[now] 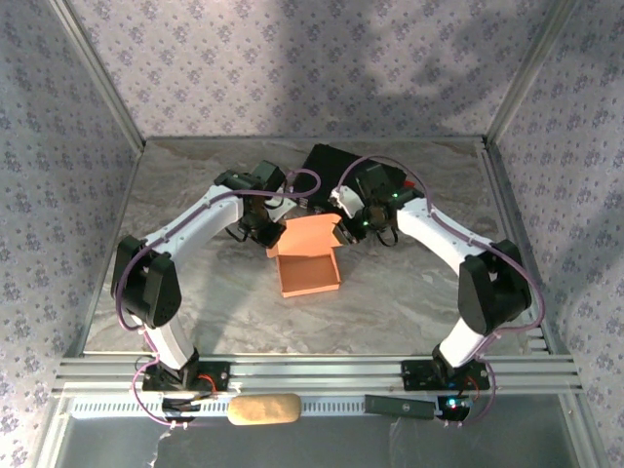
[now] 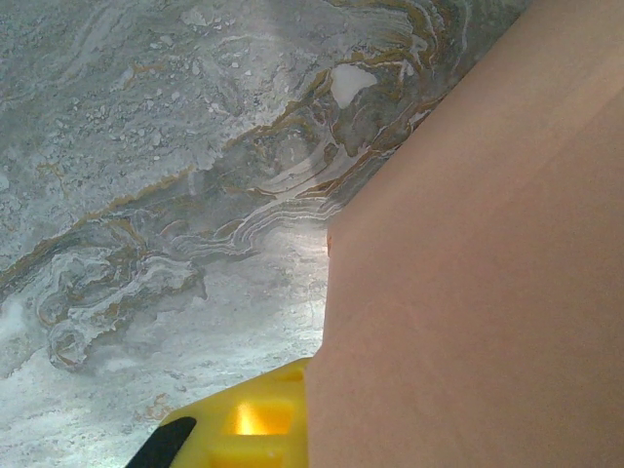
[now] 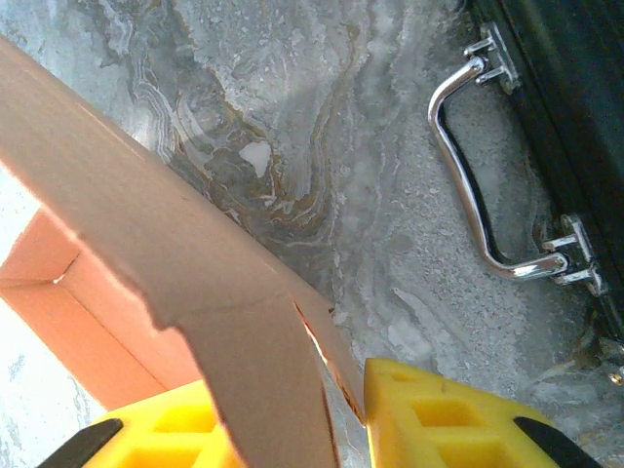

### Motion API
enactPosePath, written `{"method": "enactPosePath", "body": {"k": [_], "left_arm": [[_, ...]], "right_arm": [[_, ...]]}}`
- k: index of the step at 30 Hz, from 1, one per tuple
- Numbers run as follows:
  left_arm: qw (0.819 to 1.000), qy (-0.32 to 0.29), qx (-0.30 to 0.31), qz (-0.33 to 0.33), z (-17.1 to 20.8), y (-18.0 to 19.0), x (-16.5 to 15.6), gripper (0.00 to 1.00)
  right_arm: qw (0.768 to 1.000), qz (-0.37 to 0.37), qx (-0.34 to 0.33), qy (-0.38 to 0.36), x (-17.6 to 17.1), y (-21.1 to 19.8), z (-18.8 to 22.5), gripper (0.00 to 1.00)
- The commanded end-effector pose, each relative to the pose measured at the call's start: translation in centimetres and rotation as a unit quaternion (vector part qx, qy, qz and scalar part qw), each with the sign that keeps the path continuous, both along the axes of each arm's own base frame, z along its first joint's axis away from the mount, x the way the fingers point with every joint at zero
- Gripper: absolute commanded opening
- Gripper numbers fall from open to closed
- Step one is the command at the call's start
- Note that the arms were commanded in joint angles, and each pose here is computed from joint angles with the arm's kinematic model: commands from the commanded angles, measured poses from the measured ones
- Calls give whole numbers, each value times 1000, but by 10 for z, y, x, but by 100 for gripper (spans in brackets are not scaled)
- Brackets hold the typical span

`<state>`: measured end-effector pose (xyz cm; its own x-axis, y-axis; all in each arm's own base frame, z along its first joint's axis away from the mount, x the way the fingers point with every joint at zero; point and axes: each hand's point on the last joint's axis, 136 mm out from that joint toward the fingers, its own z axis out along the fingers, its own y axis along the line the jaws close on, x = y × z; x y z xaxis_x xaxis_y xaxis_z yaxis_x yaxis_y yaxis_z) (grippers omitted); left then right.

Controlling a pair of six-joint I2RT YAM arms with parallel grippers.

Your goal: Fold the paper box

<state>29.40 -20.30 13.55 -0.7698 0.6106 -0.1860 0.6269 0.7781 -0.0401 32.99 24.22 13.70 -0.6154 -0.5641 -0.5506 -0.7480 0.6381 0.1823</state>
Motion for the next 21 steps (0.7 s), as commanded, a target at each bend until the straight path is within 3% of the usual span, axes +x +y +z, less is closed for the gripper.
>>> {"method": "enactPosePath", "body": {"k": [1,13,21], "left_arm": [[1000,-2,6,2,5,4,2,9],[999,-11,-14,33,6,2,1,13],[992,-25,-55,114,15,-9,11,3]], "right_arm": [[1000,-12,10,-21,5,1,14,31],[1000,-26,3,-17,7,2,8,8],[998,-48,3,-28,2,24,18,0]]}}
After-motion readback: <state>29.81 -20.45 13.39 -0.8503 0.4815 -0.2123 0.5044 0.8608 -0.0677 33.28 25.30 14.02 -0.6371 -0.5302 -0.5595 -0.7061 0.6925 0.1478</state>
